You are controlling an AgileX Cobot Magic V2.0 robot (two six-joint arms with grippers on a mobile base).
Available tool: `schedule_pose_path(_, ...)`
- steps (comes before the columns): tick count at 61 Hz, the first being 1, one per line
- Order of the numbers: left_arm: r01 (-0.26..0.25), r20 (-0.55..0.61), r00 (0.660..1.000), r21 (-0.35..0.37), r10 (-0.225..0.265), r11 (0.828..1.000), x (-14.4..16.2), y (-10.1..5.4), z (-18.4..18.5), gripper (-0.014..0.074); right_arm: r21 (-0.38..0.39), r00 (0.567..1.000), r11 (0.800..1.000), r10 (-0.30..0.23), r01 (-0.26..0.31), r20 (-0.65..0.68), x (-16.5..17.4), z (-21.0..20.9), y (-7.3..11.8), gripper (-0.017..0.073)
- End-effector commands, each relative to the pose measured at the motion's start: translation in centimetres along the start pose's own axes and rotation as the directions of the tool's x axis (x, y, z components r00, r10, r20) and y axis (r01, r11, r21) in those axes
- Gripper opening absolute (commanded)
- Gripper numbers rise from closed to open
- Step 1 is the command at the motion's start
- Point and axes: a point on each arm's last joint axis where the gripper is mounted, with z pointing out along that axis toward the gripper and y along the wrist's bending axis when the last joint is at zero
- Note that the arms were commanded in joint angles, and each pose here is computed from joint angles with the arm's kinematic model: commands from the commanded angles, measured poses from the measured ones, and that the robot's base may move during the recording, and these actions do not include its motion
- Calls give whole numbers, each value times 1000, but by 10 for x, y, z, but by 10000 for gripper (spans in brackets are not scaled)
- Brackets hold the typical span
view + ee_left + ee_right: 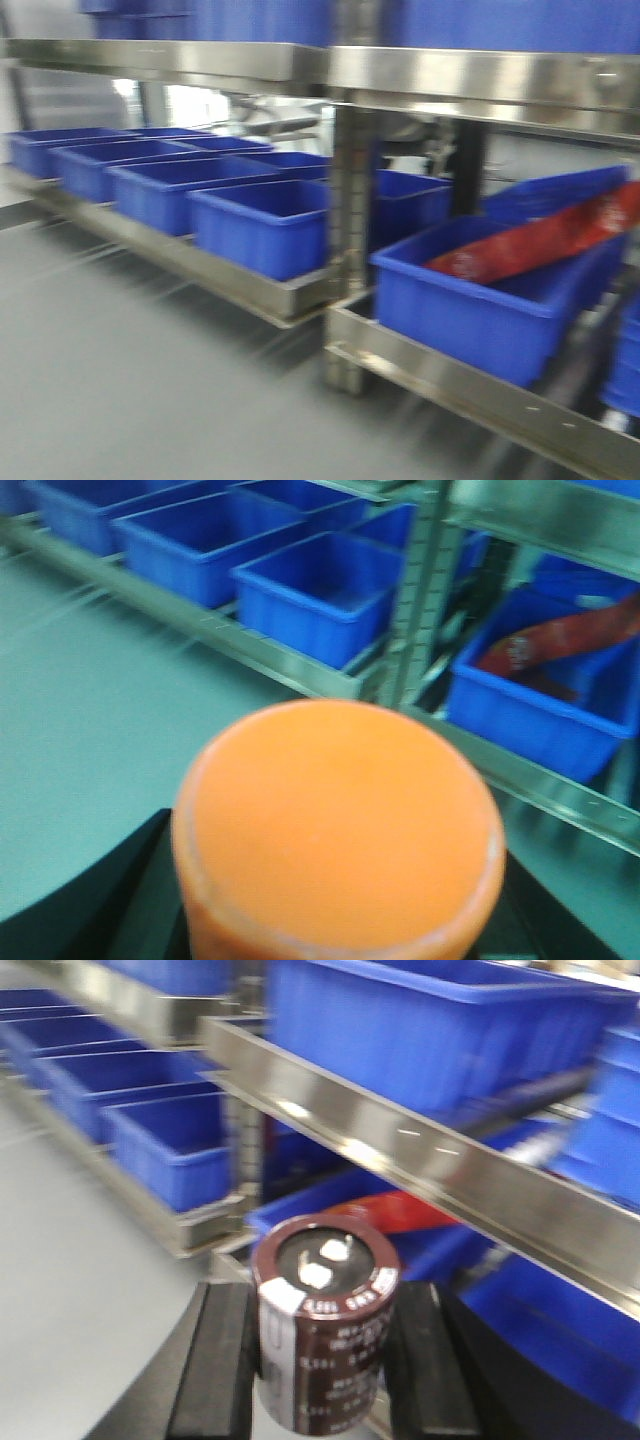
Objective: Place cylindrical capacitor in blue bin on shelf
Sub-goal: 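Drive up to the shelf facing the blue bins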
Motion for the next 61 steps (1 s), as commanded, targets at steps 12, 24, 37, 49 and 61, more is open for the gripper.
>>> schedule_pose_path(12, 1, 21, 1000, 8, -1, 1000, -2, -1, 0, -111, 6, 999, 1000, -10, 10, 34, -4, -2, 0, -132)
schedule_pose_path(24, 1, 21, 1000, 8, -1, 1000, -2, -1, 0, -111, 6, 999, 1000, -10, 10, 34, -4, -2, 0, -132)
schedule_pose_path(37, 1, 21, 1000, 8, -1, 1000, -2, -1, 0, -111, 6, 999, 1000, -10, 10, 34, -4, -2, 0, -132)
schedule_pose_path(49, 1, 21, 1000, 8, -1, 1000, -2, -1, 0, -111, 6, 999, 1000, -10, 10, 34, -4, -2, 0, -132)
schedule_pose_path(61, 1, 21, 1000, 8, -1, 1000, -2, -1, 0, -111, 6, 999, 1000, -10, 10, 34, -4, -2, 0, -132)
